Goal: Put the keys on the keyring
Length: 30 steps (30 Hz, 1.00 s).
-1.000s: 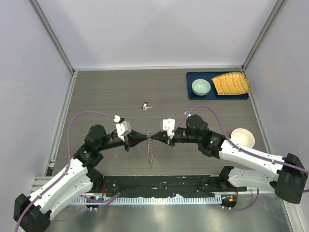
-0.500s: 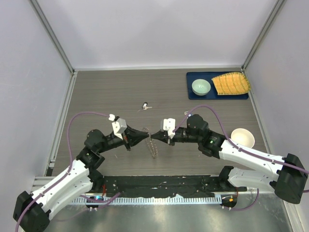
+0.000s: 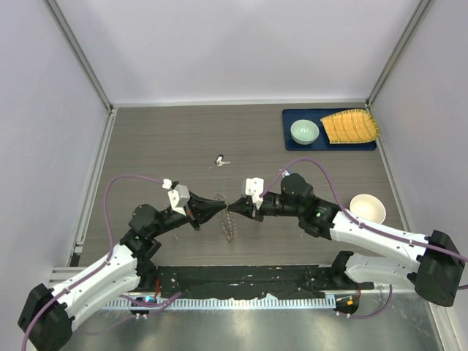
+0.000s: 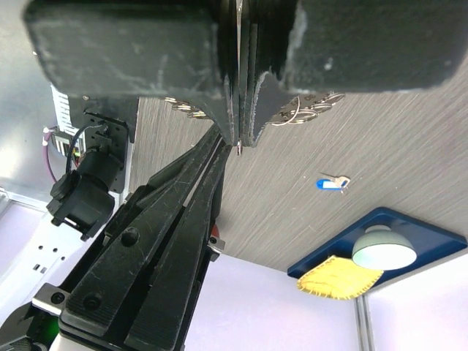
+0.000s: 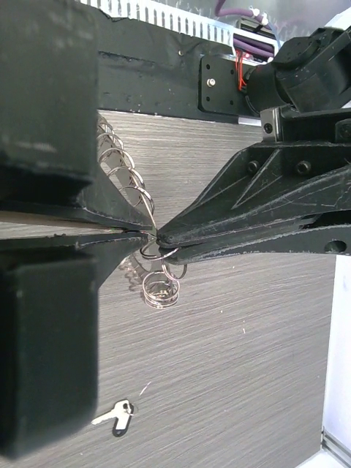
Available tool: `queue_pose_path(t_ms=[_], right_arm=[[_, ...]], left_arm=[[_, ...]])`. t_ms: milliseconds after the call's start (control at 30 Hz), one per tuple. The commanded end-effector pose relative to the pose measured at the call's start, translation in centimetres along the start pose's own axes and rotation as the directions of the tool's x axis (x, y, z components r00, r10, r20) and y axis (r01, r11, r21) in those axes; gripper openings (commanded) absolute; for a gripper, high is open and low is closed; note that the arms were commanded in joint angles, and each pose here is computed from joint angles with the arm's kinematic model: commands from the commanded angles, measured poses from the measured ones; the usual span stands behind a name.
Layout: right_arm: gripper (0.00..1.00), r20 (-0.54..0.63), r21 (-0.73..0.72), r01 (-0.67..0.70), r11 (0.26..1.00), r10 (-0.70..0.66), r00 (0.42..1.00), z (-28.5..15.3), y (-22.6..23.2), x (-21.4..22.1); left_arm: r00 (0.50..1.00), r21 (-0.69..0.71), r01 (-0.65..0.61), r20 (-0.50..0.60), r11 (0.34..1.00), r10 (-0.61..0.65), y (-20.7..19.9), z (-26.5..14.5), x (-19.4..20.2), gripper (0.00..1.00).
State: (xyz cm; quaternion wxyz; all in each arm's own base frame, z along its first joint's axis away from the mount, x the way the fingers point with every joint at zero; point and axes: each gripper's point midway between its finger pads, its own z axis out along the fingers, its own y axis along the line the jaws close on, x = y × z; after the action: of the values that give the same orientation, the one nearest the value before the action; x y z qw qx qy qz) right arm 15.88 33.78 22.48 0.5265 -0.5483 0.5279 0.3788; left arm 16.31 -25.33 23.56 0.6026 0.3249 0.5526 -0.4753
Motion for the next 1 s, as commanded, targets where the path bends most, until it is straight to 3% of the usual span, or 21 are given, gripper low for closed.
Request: queue_pose_path(t_ms=[0,33,300,433,633,967], right_arm=[[0.11,0.049,0.005,-0.015,1.0,0.015,0.999,-0.4,0.2,-1.9],[0.19,0.046,-0.004,-0.022,1.0,0.022,0.999,-0.4,0.4,-1.8],[0.37,0.041,0.055,-0.07,0.996,0.067,0.997,-1.4,-0.5,-2.6],[0.38,0.078,0.077,-0.103,0.992,0.097,0.992,-2.5,-1.9,-3.9],[0.38,0.157,-0.006,-0.167,0.986,0.166,0.974,-2.7,-2.0,-5.8],[0.32,0.148,-0.057,-0.199,0.978,0.205,0.967,-0.6,-2.2,-4.6]], left_arm=[[0.982,-0.009,-0.089,0.164,0.996,0.089,-0.4,-0.1,-4.0,0.0],[0.981,-0.012,-0.095,0.171,0.995,0.096,-0.4,-0.1,-4.1,0.0],[0.981,-0.005,-0.098,0.169,0.995,0.097,-0.5,-0.3,-3.6,0.0],[0.98,0.001,-0.104,0.172,0.995,0.102,-0.7,-0.5,-3.5,0.0],[0.979,0.005,-0.107,0.178,0.994,0.104,-0.8,-0.7,-3.5,0.0],[0.976,0.028,-0.108,0.193,0.994,0.101,-1.2,-0.6,-3.8,0.0]])
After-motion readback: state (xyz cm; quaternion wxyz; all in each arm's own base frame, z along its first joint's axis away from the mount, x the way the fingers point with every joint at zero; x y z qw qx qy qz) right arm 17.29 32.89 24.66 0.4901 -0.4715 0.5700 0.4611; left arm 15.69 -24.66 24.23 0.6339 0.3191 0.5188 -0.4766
